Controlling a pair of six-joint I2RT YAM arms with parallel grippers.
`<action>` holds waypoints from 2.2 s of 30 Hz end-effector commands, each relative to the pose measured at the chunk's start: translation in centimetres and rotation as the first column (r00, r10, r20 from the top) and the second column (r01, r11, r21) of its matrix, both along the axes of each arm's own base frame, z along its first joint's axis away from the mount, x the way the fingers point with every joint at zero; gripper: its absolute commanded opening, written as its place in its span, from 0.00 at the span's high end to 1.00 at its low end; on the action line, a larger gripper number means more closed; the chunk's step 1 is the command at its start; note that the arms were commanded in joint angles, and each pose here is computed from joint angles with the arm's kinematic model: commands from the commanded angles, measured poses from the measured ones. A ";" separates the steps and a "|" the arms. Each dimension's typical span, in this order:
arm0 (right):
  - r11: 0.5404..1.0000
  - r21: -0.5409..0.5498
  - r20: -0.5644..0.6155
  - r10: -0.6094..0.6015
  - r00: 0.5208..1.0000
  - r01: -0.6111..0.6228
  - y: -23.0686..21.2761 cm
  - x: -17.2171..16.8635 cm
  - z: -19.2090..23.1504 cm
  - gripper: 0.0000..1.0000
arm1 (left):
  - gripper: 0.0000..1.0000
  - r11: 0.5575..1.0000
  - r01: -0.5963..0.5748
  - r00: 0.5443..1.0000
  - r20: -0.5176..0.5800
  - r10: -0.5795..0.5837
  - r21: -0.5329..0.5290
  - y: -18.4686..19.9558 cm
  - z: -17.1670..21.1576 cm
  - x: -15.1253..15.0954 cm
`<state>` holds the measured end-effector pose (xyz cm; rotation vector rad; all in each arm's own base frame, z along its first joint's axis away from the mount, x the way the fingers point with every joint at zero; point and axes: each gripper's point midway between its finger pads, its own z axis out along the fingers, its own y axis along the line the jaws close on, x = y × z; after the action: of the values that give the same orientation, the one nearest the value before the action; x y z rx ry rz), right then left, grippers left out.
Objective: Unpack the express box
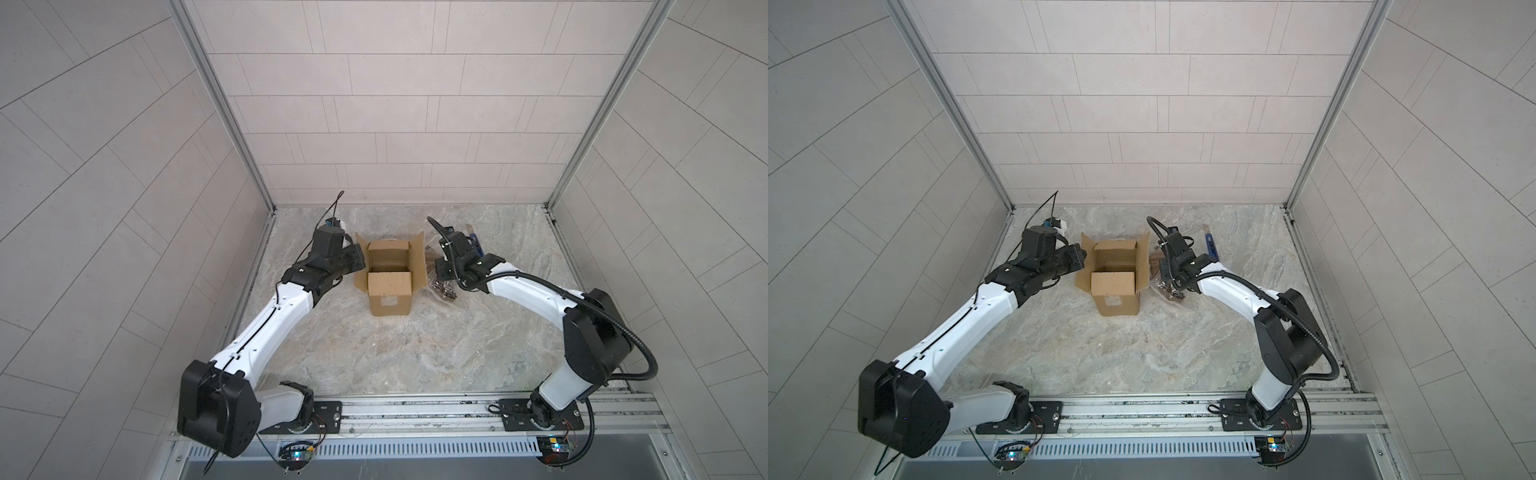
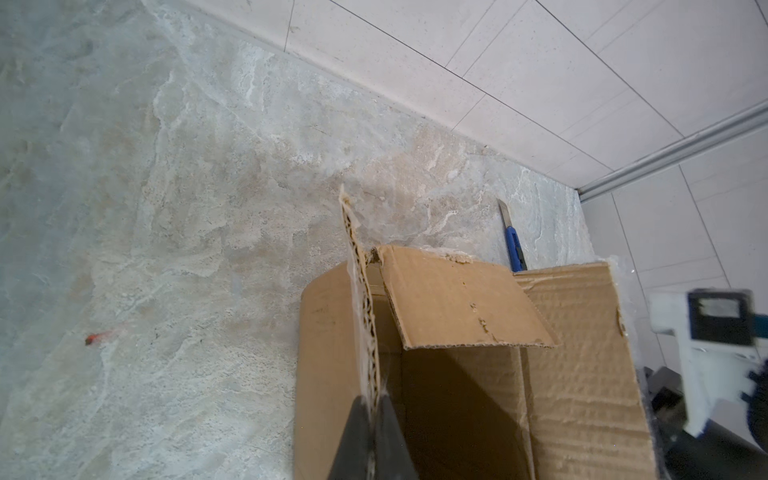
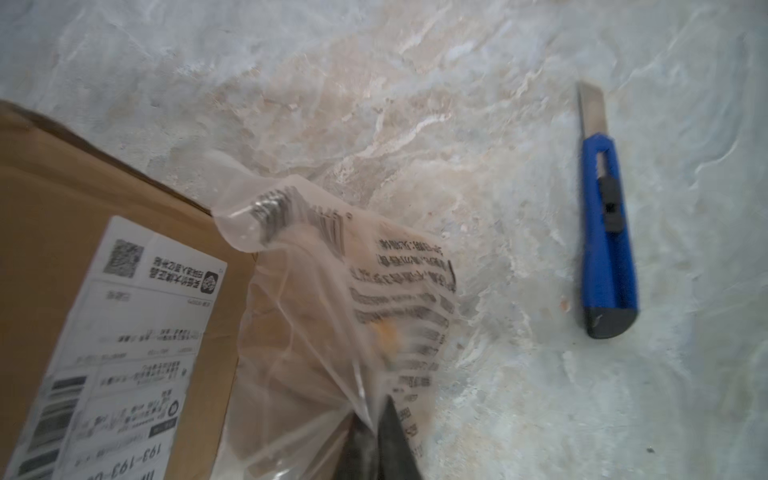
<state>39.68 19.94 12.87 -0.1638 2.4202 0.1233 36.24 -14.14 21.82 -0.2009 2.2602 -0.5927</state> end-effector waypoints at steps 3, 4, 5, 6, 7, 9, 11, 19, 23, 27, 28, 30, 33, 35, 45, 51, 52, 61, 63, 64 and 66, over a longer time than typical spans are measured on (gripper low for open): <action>0.998 0.044 0.125 -0.039 0.991 0.033 -0.6 1.5 5.4 0.50 | 0.29 0.999 0.032 0.994 0.107 -0.032 -0.005 -0.3 3.3 0.4; 0.997 0.052 0.142 -0.056 0.988 0.049 -1.2 1.5 6.2 0.43 | 0.22 0.999 0.033 0.992 0.121 -0.033 0.001 -0.2 3.7 0.3; 0.996 0.060 0.157 -0.071 0.985 0.063 -1.9 1.3 7.0 0.39 | 0.13 0.999 0.033 0.990 0.134 -0.033 0.005 -0.1 4.2 0.2; 0.994 0.071 0.176 -0.098 0.979 0.087 -2.9 1.1 8.0 0.33 | 0.01 1.000 0.030 0.988 0.153 -0.031 0.009 0.1 4.8 0.1; 0.991 0.076 0.197 -0.126 0.972 0.113 -4.1 0.8 8.7 0.28 | 0.00 1.000 0.029 0.985 0.170 -0.030 0.012 0.3 5.4 -0.1; 0.984 0.049 0.254 -0.179 0.950 0.173 -6.8 -0.3 10.0 0.20 | 0.00 1.000 0.026 0.975 0.218 -0.029 0.017 0.6 6.8 -0.6; 0.971 -0.023 0.333 -0.216 0.918 0.237 -9.7 -1.8 10.9 0.13 | 0.00 1.000 0.019 0.960 0.281 -0.025 0.022 1.1 8.5 -1.4; 0.865 -0.175 0.588 -0.292 0.755 0.471 -19.3 -8.5 7.7 0.00 | 0.00 0.958 -0.282 0.764 0.615 0.195 0.045 8.7 12.1 -6.8; 0.845 -0.177 0.614 -0.306 0.728 0.505 -20.8 -9.0 4.5 0.01 | 0.00 0.828 -0.558 0.632 0.676 0.378 0.059 14.4 7.5 -8.9; 0.829 -0.176 0.630 -0.320 0.708 0.531 -22.1 -7.8 1.8 0.00 | 0.00 0.687 -0.724 0.518 0.706 0.482 0.062 17.9 1.4 -10.4; 0.825 -0.182 0.628 -0.321 0.709 0.535 -22.5 -7.3 0.9 0.00 | 0.00 0.665 -0.743 0.505 0.718 0.479 0.079 18.3 0.2 -10.6; 0.842 -0.188 0.653 -0.278 0.704 0.506 -22.1 -6.1 0.8 0.00 | 0.00 0.624 -0.766 0.521 0.718 0.463 0.154 18.7 -1.4 -10.4; 0.889 -0.173 0.646 -0.222 0.731 0.423 -21.3 -3.7 -0.1 0.00 | 0.00 0.582 -0.755 0.594 0.692 0.410 0.302 18.6 -3.1 -9.0; 0.894 -0.168 0.630 -0.227 0.743 0.416 -21.5 -2.9 -1.6 0.01 | 0.00 0.585 -0.762 0.577 0.700 0.420 0.277 18.8 -3.7 -8.4; 0.916 -0.159 0.570 -0.220 0.792 0.369 -21.7 -1.3 -3.3 0.00 | 0.00 0.731 -0.588 0.722 0.633 0.280 0.347 17.2 -8.1 -1.2; 0.931 -0.146 0.521 -0.215 0.826 0.335 -21.7 -0.4 -3.8 0.01 | 0.00 0.761 -0.523 0.792 0.549 0.267 0.384 17.0 -8.9 1.3; 0.931 -0.146 0.515 -0.217 0.829 0.335 -21.7 -0.4 -3.9 0.00 | 0.00 0.739 -0.536 0.798 0.531 0.285 0.409 17.5 -9.3 1.3; 0.930 -0.139 0.506 -0.229 0.832 0.340 -22.0 -0.3 -4.0 0.00 | 0.00 0.722 -0.516 0.816 0.522 0.249 0.461 16.5 -9.1 1.9; 0.930 -0.140 0.506 -0.227 0.832 0.339 -21.9 -0.2 -4.0 0.01 | 0.00 0.725 -0.510 0.822 0.510 0.253 0.463 16.6 -9.3 2.2; 0.930 -0.139 0.506 -0.228 0.832 0.340 -21.9 -0.3 -4.0 0.00 | 0.00 0.725 -0.512 0.822 0.508 0.257 0.461 16.7 -9.4 2.2; 0.930 -0.139 0.507 -0.228 0.832 0.340 -21.9 -0.2 -3.9 0.01 | 0.00 0.726 -0.509 0.824 0.505 0.256 0.462 16.7 -9.4 2.2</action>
<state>39.17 -1.89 8.74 0.0636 1.9237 -0.3033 37.99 2.37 12.11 -0.2122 1.7958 0.2771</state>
